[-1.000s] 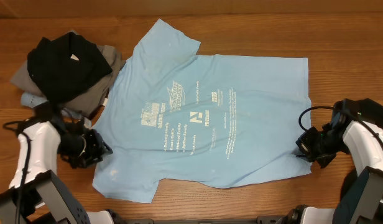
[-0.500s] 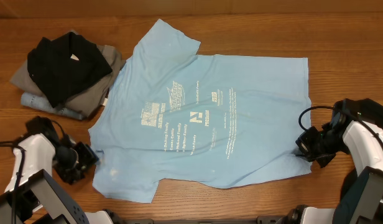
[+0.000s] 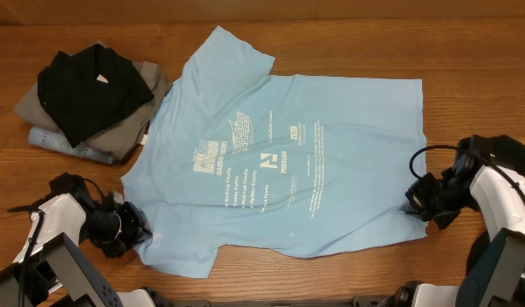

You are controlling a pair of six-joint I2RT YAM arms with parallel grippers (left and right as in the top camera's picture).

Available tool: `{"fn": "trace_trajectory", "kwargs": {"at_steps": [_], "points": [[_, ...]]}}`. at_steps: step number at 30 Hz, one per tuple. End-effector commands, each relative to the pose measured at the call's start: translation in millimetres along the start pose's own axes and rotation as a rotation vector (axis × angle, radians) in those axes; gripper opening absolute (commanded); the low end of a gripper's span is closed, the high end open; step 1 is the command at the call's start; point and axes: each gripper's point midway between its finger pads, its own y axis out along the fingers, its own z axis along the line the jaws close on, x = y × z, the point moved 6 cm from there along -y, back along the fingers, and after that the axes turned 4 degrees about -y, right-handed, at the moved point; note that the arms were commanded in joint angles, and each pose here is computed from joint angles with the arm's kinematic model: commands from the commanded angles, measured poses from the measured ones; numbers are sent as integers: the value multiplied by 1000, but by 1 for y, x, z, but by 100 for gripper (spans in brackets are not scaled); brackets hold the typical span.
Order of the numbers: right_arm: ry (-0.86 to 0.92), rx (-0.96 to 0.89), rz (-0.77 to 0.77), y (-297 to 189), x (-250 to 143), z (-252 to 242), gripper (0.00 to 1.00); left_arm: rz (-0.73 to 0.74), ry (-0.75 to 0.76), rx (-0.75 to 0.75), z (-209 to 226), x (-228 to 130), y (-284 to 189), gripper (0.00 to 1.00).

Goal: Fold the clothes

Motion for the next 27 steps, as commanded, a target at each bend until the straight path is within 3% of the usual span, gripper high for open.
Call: {"fn": "trace_trajectory", "kwargs": {"at_steps": [1,10,27], "points": [[-23,30,-44,-12,6,9,4,13,69,-100,-19,2,-16,4],[-78,114,-111,-38,22,30,4,-92,145,-140,-50,29,-79,4],[-228,476,-266,-61,52,82,4,-198,207,-235,-67,48,-91,4]]}}
